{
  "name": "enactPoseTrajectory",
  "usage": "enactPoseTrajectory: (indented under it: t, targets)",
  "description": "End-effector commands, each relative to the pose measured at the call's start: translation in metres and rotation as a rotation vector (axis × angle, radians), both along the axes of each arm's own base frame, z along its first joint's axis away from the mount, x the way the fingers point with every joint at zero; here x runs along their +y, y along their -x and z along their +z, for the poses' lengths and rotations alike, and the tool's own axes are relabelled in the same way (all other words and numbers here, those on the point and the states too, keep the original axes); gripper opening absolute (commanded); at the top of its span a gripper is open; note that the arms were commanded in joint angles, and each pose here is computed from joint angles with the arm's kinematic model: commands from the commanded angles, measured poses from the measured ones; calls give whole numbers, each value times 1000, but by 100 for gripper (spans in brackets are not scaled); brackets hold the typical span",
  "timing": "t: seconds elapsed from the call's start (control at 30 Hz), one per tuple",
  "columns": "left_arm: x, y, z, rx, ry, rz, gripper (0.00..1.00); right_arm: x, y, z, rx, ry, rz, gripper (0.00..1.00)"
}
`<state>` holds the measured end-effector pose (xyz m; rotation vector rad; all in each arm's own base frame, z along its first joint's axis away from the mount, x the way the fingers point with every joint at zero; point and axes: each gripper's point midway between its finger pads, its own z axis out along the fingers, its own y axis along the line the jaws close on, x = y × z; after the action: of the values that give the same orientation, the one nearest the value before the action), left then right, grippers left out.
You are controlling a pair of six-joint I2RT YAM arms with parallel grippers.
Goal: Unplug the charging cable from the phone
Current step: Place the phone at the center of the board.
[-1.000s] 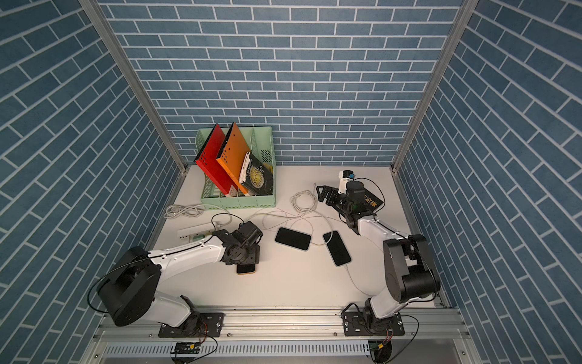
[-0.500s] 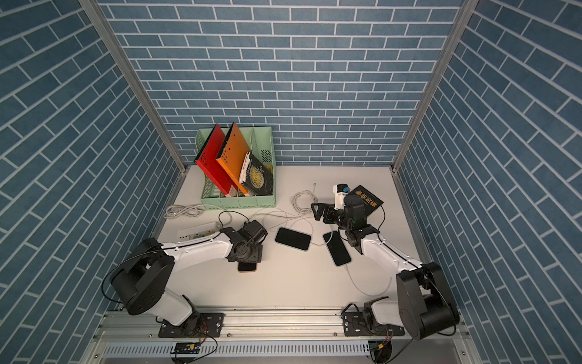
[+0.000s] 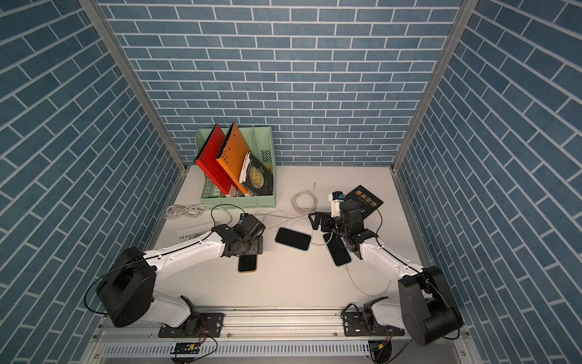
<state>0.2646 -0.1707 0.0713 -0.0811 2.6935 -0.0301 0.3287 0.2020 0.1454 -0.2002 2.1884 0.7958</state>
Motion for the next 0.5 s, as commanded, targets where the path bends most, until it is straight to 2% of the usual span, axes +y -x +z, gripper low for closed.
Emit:
enactPoseTrajectory:
  t: [0.0, 0.17, 0.47]
  targets:
    - [-2, -7, 18, -46, 20, 29, 88, 3, 9, -4, 12, 78, 55, 100]
    - [-11, -17, 31, -89, 74, 56, 91, 11, 21, -26, 74, 183, 135, 99]
    - [-28, -27, 35, -119, 166, 76, 92, 41, 38, -58, 131, 262, 289, 100]
